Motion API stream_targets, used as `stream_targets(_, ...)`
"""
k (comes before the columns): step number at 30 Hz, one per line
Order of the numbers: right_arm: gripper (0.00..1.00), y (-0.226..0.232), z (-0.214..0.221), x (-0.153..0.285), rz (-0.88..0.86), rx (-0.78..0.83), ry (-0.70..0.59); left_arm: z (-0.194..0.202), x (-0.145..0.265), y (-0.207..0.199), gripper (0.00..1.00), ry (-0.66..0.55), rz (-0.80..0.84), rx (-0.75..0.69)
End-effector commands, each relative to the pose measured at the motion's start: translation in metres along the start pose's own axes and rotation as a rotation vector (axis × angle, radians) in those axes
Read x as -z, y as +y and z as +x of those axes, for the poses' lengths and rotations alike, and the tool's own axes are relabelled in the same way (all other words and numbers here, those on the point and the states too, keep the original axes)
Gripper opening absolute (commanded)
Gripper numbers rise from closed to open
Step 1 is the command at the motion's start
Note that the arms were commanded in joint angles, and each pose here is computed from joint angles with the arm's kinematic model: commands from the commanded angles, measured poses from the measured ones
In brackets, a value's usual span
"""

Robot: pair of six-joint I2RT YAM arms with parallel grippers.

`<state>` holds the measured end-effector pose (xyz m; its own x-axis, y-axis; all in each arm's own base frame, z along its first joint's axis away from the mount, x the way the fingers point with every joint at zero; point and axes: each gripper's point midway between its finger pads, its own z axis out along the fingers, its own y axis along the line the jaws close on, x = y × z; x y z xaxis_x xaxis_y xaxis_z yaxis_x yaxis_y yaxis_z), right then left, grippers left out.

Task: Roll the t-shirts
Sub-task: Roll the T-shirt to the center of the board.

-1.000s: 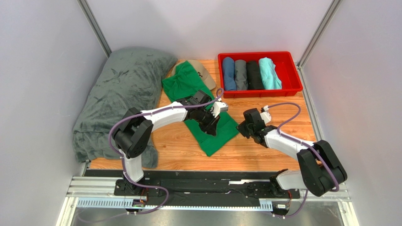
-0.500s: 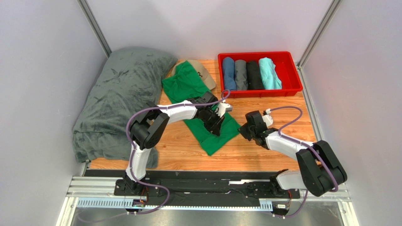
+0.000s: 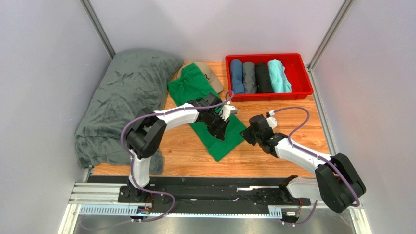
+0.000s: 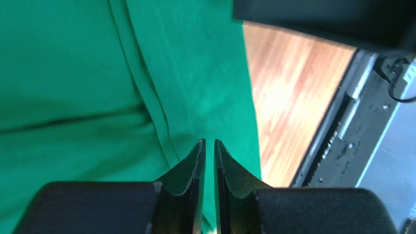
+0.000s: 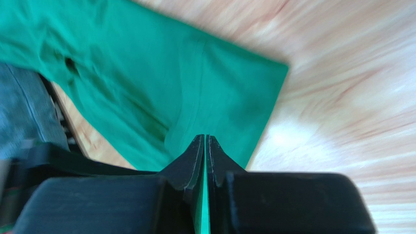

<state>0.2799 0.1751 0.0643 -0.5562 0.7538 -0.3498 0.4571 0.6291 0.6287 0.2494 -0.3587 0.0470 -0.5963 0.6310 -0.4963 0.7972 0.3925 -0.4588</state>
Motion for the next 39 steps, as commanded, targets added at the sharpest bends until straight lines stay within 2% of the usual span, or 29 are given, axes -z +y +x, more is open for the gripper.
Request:
stream_targets(1,0.07,0.02,0.018,0.0,-0.053,-0.007,0.031,0.009,0.032,-0.019,0.2,-0.015,0.01,-0.055)
stream_targets(6,0.06,0.018,0.045,-0.015,-0.043,0.005,0.099,0.049,0.028,-0.014,0.17,0.067,0.006,-0.07)
stream_targets(11,0.06,0.006,0.052,-0.024,-0.004,0.008,0.104,0.072,0.017,0.004,0.16,0.114,-0.046,-0.076)
stream_targets(15,0.06,-0.008,0.047,-0.025,0.034,-0.018,0.068,0.07,0.018,0.009,0.15,0.11,-0.057,-0.079)
stream_targets(19,0.1,0.004,0.032,-0.012,0.013,0.002,0.025,0.05,0.031,0.002,0.15,0.077,-0.067,-0.105)
stream_targets(21,0.19,0.016,0.022,-0.003,-0.007,0.022,-0.007,0.037,0.04,-0.004,0.17,0.046,-0.07,-0.115)
stream_targets(24,0.33,0.02,0.001,0.011,0.003,0.027,-0.063,0.027,0.048,-0.016,0.28,0.024,-0.088,-0.149)
stream_targets(25,0.35,0.014,-0.004,0.014,0.019,0.02,-0.072,0.026,0.051,-0.018,0.34,0.02,-0.113,-0.159)
stream_targets(30,0.5,0.0,-0.034,0.032,0.002,-0.015,-0.152,0.038,0.036,-0.03,0.45,0.041,-0.213,-0.209)
stream_targets(34,0.51,-0.014,-0.04,0.03,0.015,0.002,-0.146,0.049,0.025,-0.022,0.49,0.075,-0.364,-0.217)
stream_targets(39,0.51,-0.03,-0.038,0.02,0.043,0.03,-0.128,0.054,0.011,-0.017,0.49,0.071,-0.456,-0.194)
